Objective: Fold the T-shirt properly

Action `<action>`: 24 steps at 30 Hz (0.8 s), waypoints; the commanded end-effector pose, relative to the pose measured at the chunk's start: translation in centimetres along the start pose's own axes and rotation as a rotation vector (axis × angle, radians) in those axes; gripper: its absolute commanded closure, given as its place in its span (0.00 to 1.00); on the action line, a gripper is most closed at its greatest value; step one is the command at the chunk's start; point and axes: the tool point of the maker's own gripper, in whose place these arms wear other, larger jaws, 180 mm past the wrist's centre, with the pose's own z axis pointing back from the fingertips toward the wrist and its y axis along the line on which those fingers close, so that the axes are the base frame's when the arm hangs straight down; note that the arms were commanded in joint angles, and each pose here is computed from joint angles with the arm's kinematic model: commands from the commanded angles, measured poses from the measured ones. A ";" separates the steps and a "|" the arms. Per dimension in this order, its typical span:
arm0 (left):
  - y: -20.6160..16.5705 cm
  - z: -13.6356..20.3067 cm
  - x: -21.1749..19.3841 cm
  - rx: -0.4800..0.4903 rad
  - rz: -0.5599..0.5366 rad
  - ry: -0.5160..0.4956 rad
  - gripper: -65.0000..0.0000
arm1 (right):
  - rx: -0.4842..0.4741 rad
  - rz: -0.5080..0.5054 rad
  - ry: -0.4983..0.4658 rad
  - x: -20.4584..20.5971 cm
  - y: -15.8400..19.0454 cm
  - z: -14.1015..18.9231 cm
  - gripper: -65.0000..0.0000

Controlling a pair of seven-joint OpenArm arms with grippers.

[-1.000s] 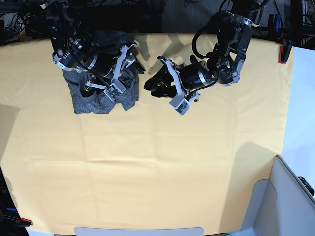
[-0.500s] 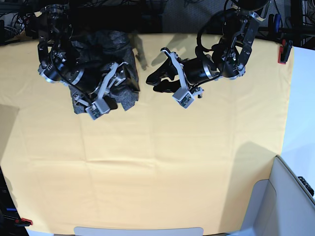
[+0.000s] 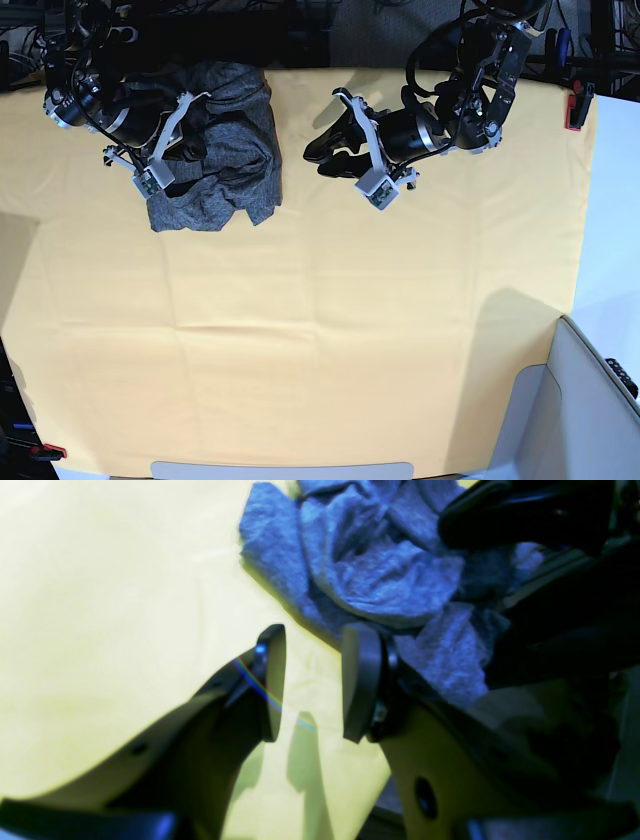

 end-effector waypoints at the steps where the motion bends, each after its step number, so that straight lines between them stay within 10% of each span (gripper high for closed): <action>1: -0.2 0.3 1.4 -0.011 -0.014 -0.048 0.71 | -0.010 0.025 -0.024 0.7 -0.1 0.5 1.00; 14: 0.0 0.1 0.9 -0.010 -0.003 -0.037 0.71 | -0.242 -0.237 -0.057 -0.3 -4.9 2.2 1.00; 24: 0.7 -0.1 0.4 0.000 0.012 -0.020 0.71 | -0.052 -0.171 0.039 -1.9 1.5 -1.1 1.00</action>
